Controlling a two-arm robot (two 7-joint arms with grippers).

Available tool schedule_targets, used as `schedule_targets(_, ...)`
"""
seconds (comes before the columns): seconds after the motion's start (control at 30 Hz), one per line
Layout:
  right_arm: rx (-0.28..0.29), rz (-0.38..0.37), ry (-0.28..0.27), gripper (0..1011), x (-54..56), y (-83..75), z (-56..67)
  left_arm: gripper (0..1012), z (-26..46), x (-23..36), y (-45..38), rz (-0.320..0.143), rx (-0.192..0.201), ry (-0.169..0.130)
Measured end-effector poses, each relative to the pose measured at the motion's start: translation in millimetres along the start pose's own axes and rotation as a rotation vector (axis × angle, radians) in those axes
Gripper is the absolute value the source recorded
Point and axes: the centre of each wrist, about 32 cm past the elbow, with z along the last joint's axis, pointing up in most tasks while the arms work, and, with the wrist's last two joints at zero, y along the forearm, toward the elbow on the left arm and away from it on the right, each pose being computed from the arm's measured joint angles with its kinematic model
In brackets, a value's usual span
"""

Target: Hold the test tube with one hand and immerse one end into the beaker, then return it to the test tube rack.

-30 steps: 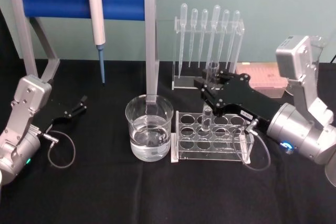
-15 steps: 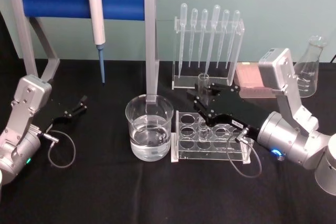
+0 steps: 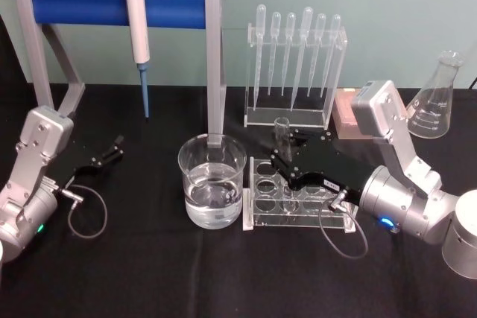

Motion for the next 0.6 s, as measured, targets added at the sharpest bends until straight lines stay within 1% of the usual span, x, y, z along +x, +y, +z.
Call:
schedule_targets(0.03, -0.004, 0.002, -0.004, 242, 0.1, 0.3, 0.0, 1000, 0.0, 0.0, 0.0, 0.000, 0.000, 0.000)
schedule_targets(0.1, -0.009, 0.004, -0.006, 311, 0.1, 0.6, -0.1, 1000, 0.0, 0.0, 0.0, 0.000, 0.000, 0.000)
schedule_targets(0.13, -0.012, 0.004, -0.006, 329, 0.1, 0.7, -0.1, 1000, 0.0, 0.0, 0.0, 0.000, 0.000, 0.000)
schedule_targets(0.17, -0.016, 0.005, -0.007, 387, 0.2, 0.7, -0.1, 1000, 0.0, 0.0, 0.0, 0.000, 0.000, 0.000)
schedule_targets(0.27, -0.022, 0.004, -0.007, 447, 0.2, 0.2, 0.2, 1000, 0.0, 0.0, 0.0, 0.000, 0.000, 0.000)
schedule_targets(0.3, -0.024, 0.003, -0.008, 509, 0.0, -1.6, 1.0, 1000, 0.0, 0.0, 0.0, 0.000, 0.000, 0.000)
schedule_targets(0.37, -0.030, 0.001, -0.008, 549, -0.4, -4.9, 1.6, 1000, 0.0, 0.0, 0.0, 0.000, 0.000, 0.000)
schedule_targets(0.4, -0.037, -0.002, -0.007, 609, -1.3, -10.6, 3.0, 1000, 0.0, 0.0, 0.0, 0.000, 0.000, 0.000)
schedule_targets(0.43, -0.040, -0.006, -0.007, 626, -1.7, -14.3, 3.8, 1000, 0.0, 0.0, 0.0, 0.000, 0.000, 0.000)
schedule_targets(0.47, -0.049, -0.014, -0.004, 650, -3.0, -22.5, 5.1, 1000, 0.0, 0.0, 0.0, 0.000, 0.000, 0.000)
schedule_targets(0.53, -0.055, -0.025, -0.001, 730, -4.6, -32.5, 7.2, 1000, 0.0, 0.0, 0.0, 0.000, 0.000, 0.000)
schedule_targets(0.57, -0.059, -0.030, 0.002, 750, -5.6, -38.1, 7.7, 1000, 0.0, 0.0, 0.0, 0.000, 0.000, 0.000)
schedule_targets(0.6, -0.065, -0.043, 0.007, 786, -7.3, -49.6, 9.2, 1000, 0.0, 0.0, 0.0, 0.000, 0.000, 0.000)
